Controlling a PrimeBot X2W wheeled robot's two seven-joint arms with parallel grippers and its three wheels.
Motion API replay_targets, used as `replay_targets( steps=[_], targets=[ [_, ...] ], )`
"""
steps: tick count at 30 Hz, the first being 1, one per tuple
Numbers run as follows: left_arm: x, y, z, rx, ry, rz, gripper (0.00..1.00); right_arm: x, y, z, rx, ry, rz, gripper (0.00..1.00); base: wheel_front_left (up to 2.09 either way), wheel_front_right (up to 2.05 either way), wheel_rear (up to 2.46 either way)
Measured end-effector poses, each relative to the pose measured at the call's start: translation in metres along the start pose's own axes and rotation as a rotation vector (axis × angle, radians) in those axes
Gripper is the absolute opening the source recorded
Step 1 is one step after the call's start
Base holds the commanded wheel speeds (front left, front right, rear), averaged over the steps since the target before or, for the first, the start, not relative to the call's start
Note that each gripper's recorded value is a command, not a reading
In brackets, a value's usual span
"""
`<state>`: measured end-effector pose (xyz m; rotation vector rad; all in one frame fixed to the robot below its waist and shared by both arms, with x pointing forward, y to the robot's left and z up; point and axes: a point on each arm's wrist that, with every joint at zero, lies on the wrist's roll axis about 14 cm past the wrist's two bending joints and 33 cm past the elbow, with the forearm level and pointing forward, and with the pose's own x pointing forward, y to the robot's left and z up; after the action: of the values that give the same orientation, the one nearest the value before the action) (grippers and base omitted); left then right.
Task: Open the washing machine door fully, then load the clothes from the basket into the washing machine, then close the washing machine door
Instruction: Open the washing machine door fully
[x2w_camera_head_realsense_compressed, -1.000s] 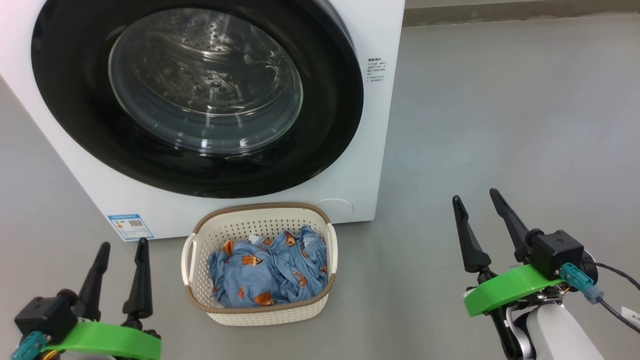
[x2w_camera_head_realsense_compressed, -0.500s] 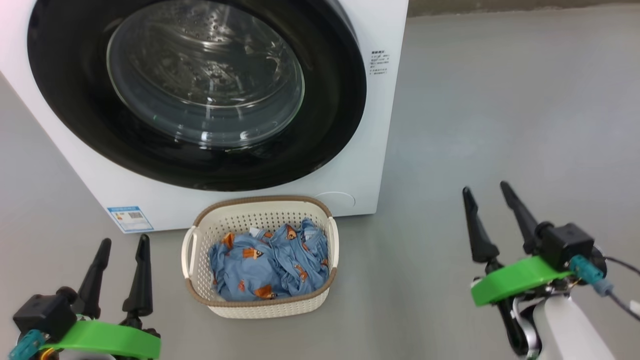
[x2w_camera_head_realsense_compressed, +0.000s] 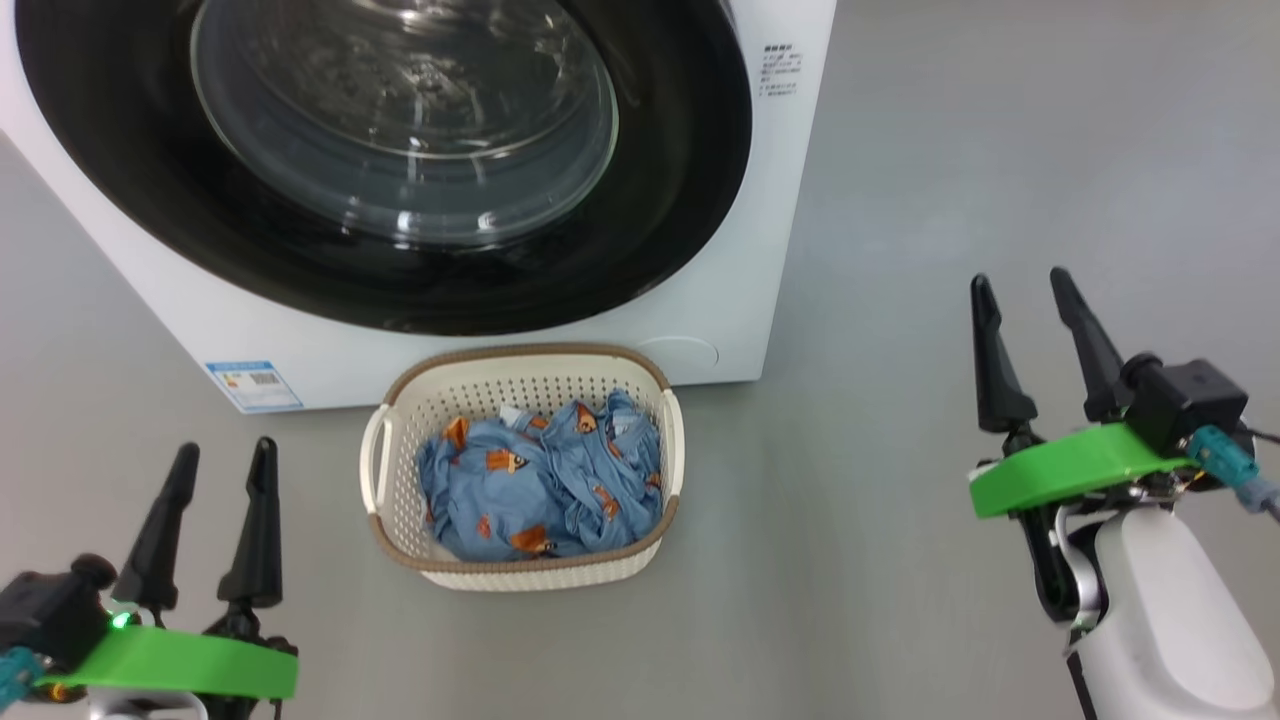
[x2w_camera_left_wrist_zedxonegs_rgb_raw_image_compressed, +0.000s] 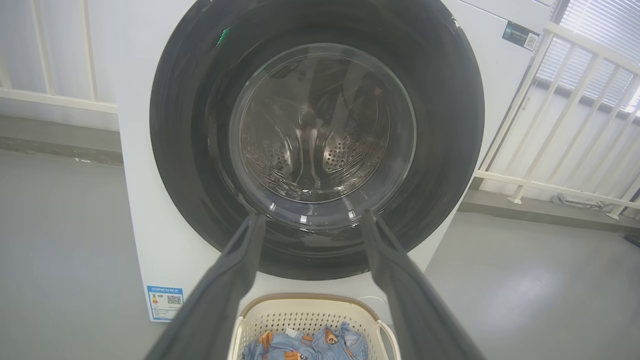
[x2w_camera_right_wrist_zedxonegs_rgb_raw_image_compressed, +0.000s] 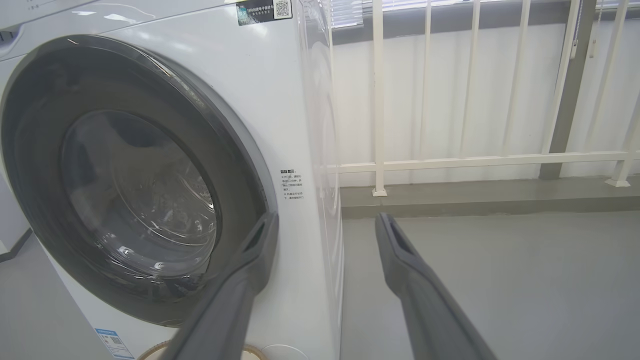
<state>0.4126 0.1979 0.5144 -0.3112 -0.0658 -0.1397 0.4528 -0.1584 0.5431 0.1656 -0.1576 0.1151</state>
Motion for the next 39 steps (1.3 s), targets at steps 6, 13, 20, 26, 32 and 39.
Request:
replay_targets(
  steps=[6, 13, 20, 26, 32, 39],
  targets=[
    [0.007, 0.006, 0.002, -0.009, -0.001, -0.004, 1.0, 0.019, -0.003, -0.006, 0.053, 0.003, -0.012, 0.0, 0.0, 0.0, 0.0],
    [0.011, 0.017, -0.003, -0.001, 0.019, 0.007, 1.0, 0.048, -0.005, -0.006, 0.185, -0.024, -0.034, 0.0, 0.0, 0.0, 0.0],
    [0.014, 0.028, -0.002, 0.003, 0.018, 0.02, 1.0, 0.075, -0.006, -0.012, 0.344, -0.034, -0.057, 0.0, 0.0, 0.0, 0.0],
    [0.019, 0.035, -0.008, 0.0, 0.034, 0.029, 1.0, 0.11, 0.006, -0.022, 0.533, -0.001, -0.048, 0.0, 0.0, 0.0, 0.0],
    [0.023, 0.043, -0.013, 0.005, 0.048, 0.04, 1.0, 0.138, 0.012, -0.021, 0.651, 0.015, -0.031, 0.0, 0.0, 0.0, 0.0],
    [0.027, 0.053, -0.019, 0.004, 0.061, 0.058, 1.0, 0.166, 0.016, -0.021, 0.8, 0.045, -0.014, 0.0, 0.0, 0.0, 0.0]
  ],
)
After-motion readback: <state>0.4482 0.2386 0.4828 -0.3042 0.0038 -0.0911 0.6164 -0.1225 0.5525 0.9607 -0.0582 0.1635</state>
